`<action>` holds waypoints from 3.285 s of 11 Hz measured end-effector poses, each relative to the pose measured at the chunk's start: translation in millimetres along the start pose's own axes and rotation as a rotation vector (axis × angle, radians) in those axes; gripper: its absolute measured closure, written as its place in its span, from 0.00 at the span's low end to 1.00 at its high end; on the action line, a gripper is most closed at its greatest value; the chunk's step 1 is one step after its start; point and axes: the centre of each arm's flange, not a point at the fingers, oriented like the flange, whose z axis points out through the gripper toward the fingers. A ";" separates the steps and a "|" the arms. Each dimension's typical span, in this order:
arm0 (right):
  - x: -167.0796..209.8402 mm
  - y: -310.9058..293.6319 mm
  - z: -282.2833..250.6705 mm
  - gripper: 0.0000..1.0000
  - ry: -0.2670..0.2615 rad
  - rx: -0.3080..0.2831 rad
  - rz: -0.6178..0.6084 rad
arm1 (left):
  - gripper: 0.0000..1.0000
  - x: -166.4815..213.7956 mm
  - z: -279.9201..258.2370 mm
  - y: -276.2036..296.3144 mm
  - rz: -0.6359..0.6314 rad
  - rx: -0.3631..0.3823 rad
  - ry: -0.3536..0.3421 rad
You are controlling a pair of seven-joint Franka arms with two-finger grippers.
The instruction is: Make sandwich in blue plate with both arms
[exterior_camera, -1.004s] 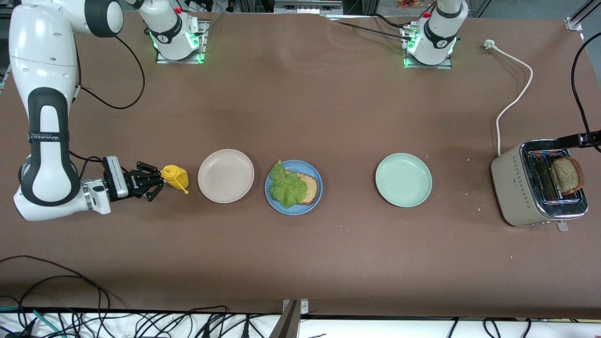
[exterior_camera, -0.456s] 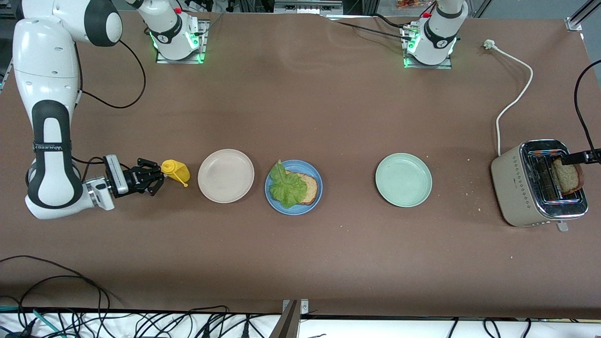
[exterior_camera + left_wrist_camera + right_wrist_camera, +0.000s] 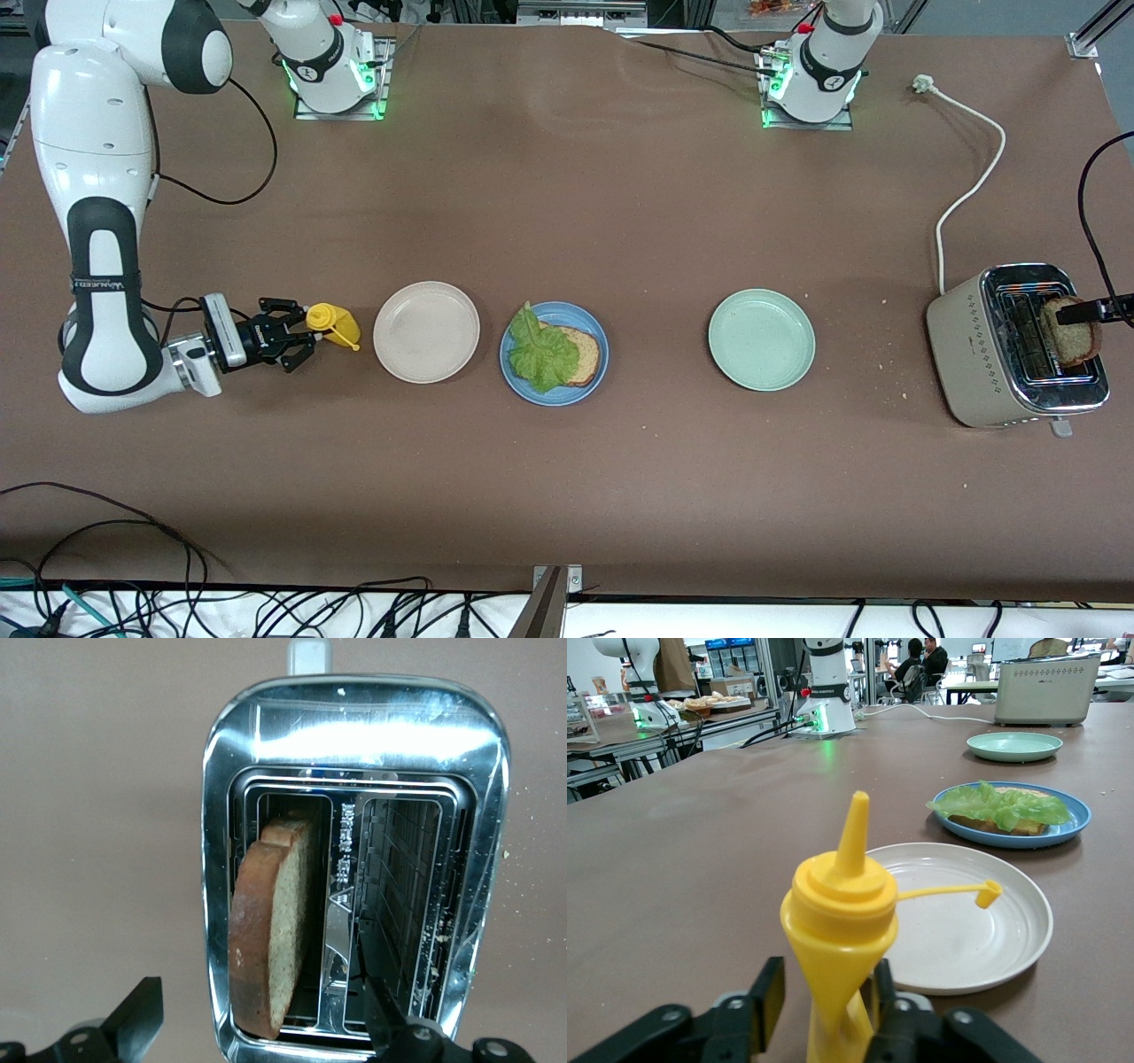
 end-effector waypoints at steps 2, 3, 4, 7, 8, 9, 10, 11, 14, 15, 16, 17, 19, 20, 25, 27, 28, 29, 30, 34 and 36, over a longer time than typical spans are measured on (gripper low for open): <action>-3.8 -2.1 -2.8 0.28 0.009 -0.015 0.004 | 0.00 2.3 5.4 0.4 0.001 0.000 -0.003; -3.6 -2.9 -7.2 0.15 0.006 -0.021 0.002 | 0.00 2.8 7.2 0.6 0.002 -0.001 -0.006; -2.0 -3.0 -15.7 0.01 -0.005 -0.032 -0.003 | 0.00 3.2 8.1 0.6 0.002 -0.001 -0.007; -1.8 -23.0 -67.8 0.00 -0.086 -0.089 0.112 | 0.00 3.7 7.0 0.4 0.002 0.000 -0.004; -1.4 -33.1 -85.9 0.00 -0.110 -0.111 0.154 | 0.00 3.8 6.5 0.2 0.001 0.000 -0.003; -0.3 -42.0 -100.6 0.00 -0.127 -0.131 0.203 | 0.00 4.0 5.8 0.1 0.002 0.001 -0.002; 0.6 -49.0 -111.5 0.00 -0.140 -0.147 0.250 | 0.00 4.1 5.5 0.0 0.002 0.001 -0.001; 2.6 -54.1 -121.0 0.00 -0.152 -0.162 0.297 | 0.00 3.8 5.6 -1.1 0.001 0.001 -0.001; 39.8 -62.9 -157.7 0.00 -0.187 -0.231 0.434 | 0.17 -0.4 9.9 -17.3 -0.011 -0.004 -0.007; 57.0 -63.9 -167.2 0.00 -0.192 -0.251 0.476 | 0.27 -0.9 11.9 -20.0 0.001 -0.005 -0.009; 70.6 -63.4 -172.0 0.00 -0.191 -0.264 0.519 | 0.28 -0.5 13.6 -19.9 0.004 -0.006 -0.012; 81.4 -61.1 -172.0 0.00 -0.187 -0.263 0.560 | 0.33 -0.1 14.6 -19.3 0.008 -0.006 -0.013; 113.0 -54.5 -171.4 0.00 -0.256 -0.244 0.668 | 0.52 0.3 14.5 -18.7 0.018 -0.006 -0.013; 140.1 -51.2 -172.0 0.00 -0.317 -0.242 0.746 | 0.58 0.4 14.0 -18.6 0.020 -0.006 -0.012; 231.5 -54.1 -156.9 0.00 -0.499 -0.337 1.108 | 0.91 1.4 12.9 -16.3 0.025 -0.007 -0.010; 268.3 -69.0 -151.7 0.00 -0.559 -0.411 1.309 | 0.91 1.7 9.6 -16.2 0.026 -0.006 -0.004; 291.6 -77.4 -146.2 0.00 -0.598 -0.452 1.385 | 0.91 1.9 5.1 -16.5 0.032 -0.004 0.004; 314.1 -87.7 -140.3 0.00 -0.633 -0.508 1.464 | 0.91 1.2 -4.2 -17.6 0.044 0.000 0.020; 332.4 -98.2 -134.7 0.00 -0.657 -0.582 1.555 | 0.91 -2.4 -18.6 -19.3 0.060 0.005 0.035; 387.0 -107.8 -85.1 0.00 -0.741 -0.973 1.979 | 0.93 -35.0 -85.2 -17.3 0.090 0.005 0.059; 388.0 -101.4 -87.5 0.00 -0.671 -1.093 2.040 | 0.93 -50.4 -112.7 -8.7 0.101 0.002 0.066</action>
